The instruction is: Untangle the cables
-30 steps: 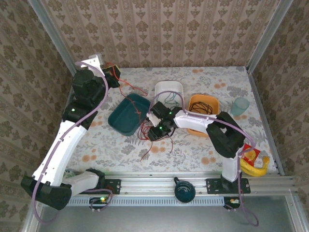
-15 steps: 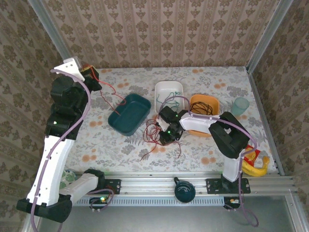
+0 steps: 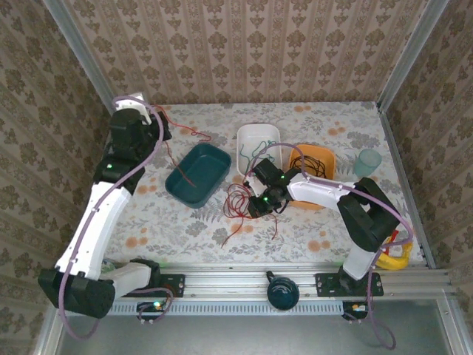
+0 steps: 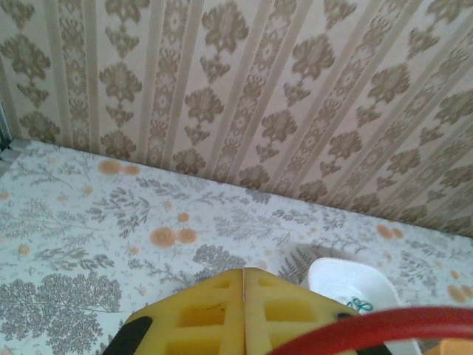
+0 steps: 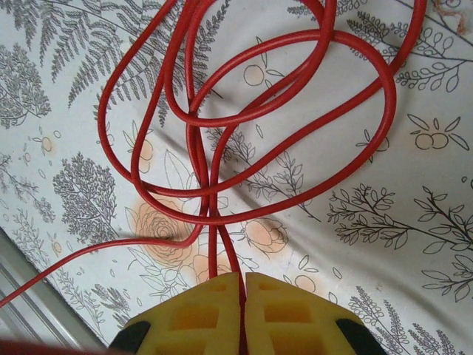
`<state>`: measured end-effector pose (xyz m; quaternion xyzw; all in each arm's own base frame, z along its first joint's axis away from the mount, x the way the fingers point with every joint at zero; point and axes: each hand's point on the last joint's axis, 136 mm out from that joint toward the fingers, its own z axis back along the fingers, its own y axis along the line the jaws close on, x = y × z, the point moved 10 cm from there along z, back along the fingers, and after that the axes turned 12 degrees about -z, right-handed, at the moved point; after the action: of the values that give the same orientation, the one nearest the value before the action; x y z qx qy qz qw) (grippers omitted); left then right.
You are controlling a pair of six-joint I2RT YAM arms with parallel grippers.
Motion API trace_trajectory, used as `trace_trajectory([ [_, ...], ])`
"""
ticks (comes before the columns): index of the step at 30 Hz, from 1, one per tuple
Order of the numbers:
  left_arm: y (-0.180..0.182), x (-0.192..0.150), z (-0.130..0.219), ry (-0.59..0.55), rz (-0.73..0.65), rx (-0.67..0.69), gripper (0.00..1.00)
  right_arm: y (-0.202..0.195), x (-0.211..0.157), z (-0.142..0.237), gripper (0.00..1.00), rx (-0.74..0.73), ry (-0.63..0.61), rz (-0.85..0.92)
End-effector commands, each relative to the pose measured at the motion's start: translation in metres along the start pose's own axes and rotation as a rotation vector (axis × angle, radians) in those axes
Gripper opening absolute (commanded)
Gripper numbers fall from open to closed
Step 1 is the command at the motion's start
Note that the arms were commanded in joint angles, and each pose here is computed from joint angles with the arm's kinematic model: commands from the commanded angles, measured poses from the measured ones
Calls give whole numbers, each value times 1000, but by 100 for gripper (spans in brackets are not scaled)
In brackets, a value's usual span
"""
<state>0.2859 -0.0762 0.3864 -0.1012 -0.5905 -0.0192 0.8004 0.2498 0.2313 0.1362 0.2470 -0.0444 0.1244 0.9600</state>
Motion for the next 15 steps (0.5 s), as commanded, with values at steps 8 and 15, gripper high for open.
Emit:
trace_trajectory([
  [8, -3, -69, -52, 44, -84, 19, 0, 5, 0, 11, 1, 36, -19, -8],
  [15, -6, -126, -65, 257, -128, 29, 0, 7, 2, 14, 1, 45, -30, -3],
])
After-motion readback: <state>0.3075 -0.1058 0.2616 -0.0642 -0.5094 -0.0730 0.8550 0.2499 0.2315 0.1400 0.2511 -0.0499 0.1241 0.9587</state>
